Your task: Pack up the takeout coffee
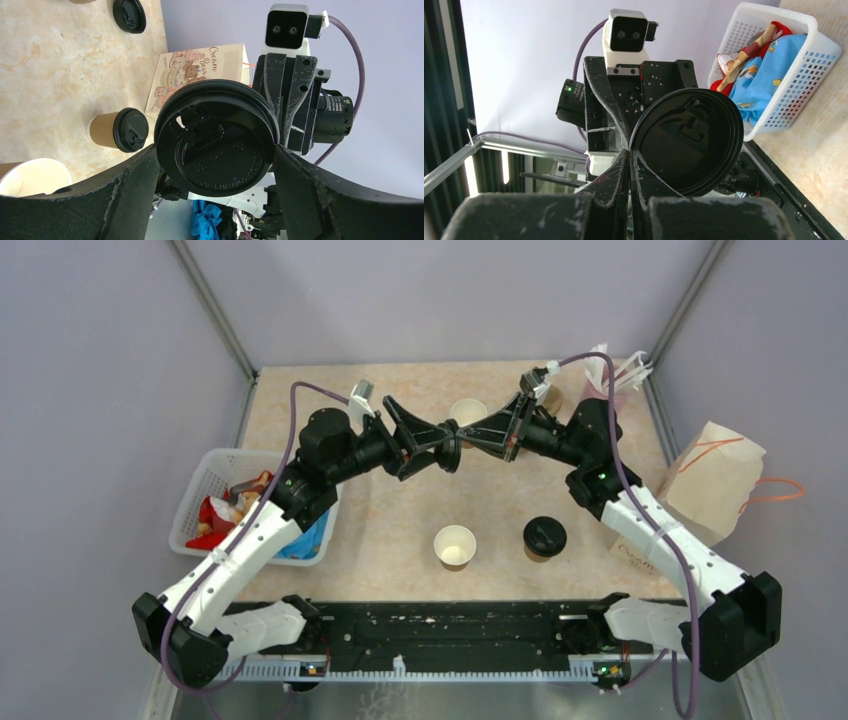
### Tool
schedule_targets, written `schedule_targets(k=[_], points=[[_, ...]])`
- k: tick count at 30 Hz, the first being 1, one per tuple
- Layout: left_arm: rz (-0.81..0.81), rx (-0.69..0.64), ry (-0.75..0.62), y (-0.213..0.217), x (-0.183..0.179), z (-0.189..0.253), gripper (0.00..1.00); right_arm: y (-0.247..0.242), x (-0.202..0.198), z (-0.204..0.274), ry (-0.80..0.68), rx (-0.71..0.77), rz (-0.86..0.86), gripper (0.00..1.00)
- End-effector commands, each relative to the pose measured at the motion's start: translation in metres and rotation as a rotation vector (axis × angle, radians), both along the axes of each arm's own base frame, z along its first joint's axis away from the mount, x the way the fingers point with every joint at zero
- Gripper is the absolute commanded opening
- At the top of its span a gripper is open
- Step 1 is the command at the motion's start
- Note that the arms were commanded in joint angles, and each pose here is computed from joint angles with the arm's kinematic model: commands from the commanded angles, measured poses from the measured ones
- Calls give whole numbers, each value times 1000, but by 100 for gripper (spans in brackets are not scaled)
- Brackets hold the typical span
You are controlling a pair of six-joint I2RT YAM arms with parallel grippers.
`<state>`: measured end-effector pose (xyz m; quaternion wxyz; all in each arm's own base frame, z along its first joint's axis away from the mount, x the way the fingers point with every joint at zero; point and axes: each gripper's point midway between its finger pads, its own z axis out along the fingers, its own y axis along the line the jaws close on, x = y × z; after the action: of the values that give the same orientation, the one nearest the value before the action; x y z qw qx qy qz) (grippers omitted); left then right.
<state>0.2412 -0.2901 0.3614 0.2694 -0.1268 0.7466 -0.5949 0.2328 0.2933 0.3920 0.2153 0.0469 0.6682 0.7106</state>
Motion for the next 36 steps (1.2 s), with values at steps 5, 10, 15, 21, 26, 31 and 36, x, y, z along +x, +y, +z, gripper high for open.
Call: schedule_targets(k=[5, 10, 15, 21, 26, 31, 36], points=[[-33, 1, -60, -4, -2, 16, 80, 4, -11, 25, -85, 1, 26, 0], [-31, 59, -56, 1, -6, 3, 79, -3, -12, 8, -73, -73, -5, 25], [-61, 194, -15, 10, -16, -36, 80, -55, 0, -43, -57, -339, -153, 54], [-219, 412, 47, 12, -46, -101, 79, -113, -7, -95, -23, -626, -233, 54], [-284, 645, -7, 3, -58, -137, 78, -116, -15, -109, -3, -634, -233, 54], [-355, 911, -65, -12, -63, -171, 77, -116, -16, -112, 6, -625, -247, 54], [-358, 1094, -129, -16, -60, -186, 77, -118, -15, -111, -1, -646, -246, 54]])
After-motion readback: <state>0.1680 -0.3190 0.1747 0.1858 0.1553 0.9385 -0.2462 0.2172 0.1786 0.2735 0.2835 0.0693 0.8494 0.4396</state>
